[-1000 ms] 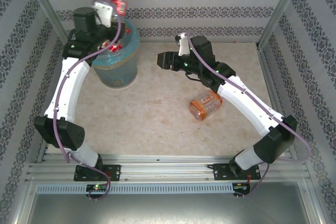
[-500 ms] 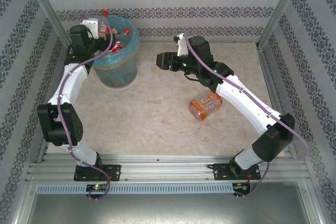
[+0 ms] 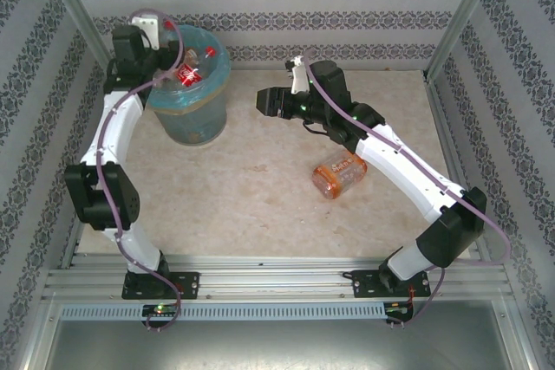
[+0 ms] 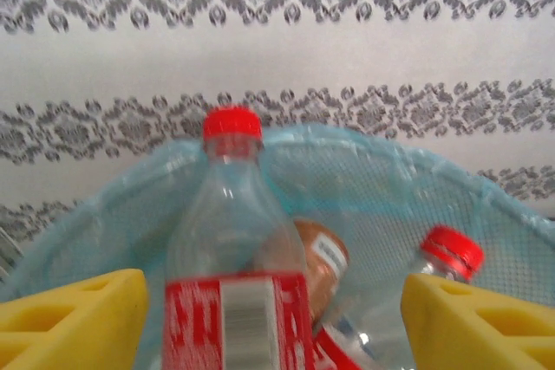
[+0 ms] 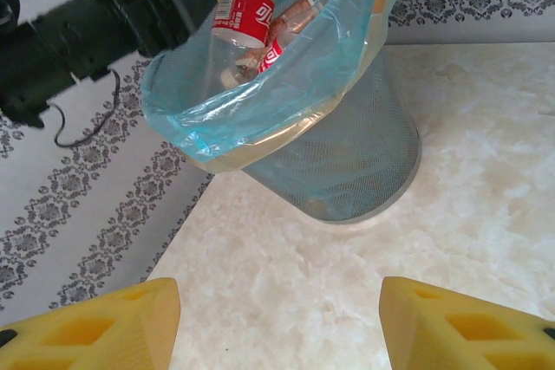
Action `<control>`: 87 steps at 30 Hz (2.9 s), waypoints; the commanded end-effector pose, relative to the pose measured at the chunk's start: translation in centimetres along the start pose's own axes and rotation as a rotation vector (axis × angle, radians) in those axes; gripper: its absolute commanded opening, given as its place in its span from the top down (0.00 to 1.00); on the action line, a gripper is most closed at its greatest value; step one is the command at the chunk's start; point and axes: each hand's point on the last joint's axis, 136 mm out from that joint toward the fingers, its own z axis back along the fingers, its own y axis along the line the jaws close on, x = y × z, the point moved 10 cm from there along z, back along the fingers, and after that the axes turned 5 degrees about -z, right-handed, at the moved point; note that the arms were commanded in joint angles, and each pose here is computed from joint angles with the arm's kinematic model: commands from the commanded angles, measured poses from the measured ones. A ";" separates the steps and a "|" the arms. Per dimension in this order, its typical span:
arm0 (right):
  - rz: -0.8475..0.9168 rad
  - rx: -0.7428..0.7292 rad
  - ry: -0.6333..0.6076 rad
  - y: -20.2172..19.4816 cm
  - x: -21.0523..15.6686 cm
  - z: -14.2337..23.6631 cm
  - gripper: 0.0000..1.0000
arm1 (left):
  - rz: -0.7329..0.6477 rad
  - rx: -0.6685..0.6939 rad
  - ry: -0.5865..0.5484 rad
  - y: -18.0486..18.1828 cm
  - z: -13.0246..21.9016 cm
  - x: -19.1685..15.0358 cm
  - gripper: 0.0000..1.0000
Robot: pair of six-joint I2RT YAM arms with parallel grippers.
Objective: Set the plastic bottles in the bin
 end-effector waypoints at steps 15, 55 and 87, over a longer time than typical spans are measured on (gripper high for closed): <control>-0.025 0.010 0.053 -0.4 -0.9 -1.6 0.36 | 0.096 -0.047 0.408 0.9 -4.2 -2.8 0.47; -0.020 -0.001 0.037 -0.1 -0.8 -1.1 0.36 | 0.099 0.026 0.006 1.0 2.6 -1.4 0.16; -0.254 -0.596 -0.028 -9.5 -5.2 15.4 0.23 | -0.243 -0.359 0.056 -19.6 12.7 2.5 0.06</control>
